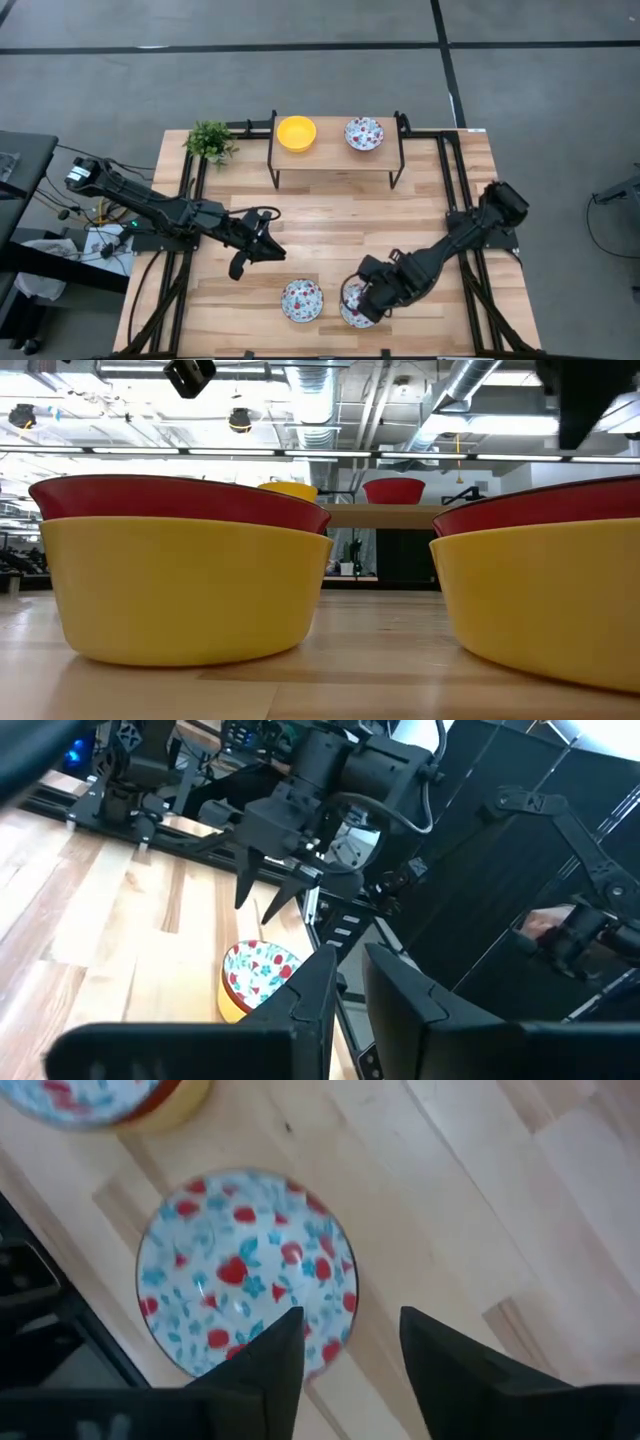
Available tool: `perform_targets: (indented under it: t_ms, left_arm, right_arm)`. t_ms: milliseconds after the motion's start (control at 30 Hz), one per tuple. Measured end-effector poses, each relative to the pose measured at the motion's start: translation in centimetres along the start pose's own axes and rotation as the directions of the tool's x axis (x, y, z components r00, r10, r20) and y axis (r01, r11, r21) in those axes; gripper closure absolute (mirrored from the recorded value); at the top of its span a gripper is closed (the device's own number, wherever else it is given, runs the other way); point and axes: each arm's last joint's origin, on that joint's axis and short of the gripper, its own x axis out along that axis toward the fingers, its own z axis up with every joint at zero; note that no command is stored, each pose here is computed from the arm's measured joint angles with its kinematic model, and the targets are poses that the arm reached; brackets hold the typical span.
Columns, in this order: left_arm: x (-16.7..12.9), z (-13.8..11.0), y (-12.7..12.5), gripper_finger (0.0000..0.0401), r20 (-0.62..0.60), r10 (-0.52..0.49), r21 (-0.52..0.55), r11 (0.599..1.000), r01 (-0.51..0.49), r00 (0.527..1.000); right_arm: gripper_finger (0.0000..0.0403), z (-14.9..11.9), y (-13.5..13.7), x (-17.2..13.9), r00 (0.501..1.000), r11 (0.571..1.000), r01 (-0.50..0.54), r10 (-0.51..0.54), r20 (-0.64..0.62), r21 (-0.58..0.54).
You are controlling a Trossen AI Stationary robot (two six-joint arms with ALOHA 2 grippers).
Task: Pick & Place Mini bowls
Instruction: Stack the right white bowl on top of the white bowl on the shelf
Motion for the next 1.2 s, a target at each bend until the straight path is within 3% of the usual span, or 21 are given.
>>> perform_targets:
  t_ms: [167, 367, 667, 1200]
  left_arm:
    - [0.0, 0.0, 0.0, 0.0348, -0.001, 0.000, 0.000, 1.000, 0.000, 1.000]
    - [0.0, 0.0, 0.0, 0.0348, -0.001, 0.000, 0.000, 1.000, 0.000, 1.000]
    - [0.0, 0.0, 0.0, 0.0348, -0.002, 0.000, -0.004, 1.000, 0.000, 1.000]
    - [0.0, 0.0, 0.0, 0.0348, -0.002, 0.000, -0.007, 1.000, 0.000, 1.000]
  right_arm:
    - [0.0211, 2.2, -0.8, 0.3, 1.000, 0.998, -0.014, 0.014, 0.009, 0.056]
    - [0.0186, 3.6, -1.5, 0.5, 1.000, 1.000, -0.018, 0.018, 0.010, 0.010]
    - [0.0200, 3.6, -1.4, 2.0, 0.997, 0.996, -0.071, 0.072, 0.020, -0.052]
    - [0.0214, 1.5, -1.5, 4.2, 0.990, 0.989, -0.119, 0.112, -0.081, -0.083]
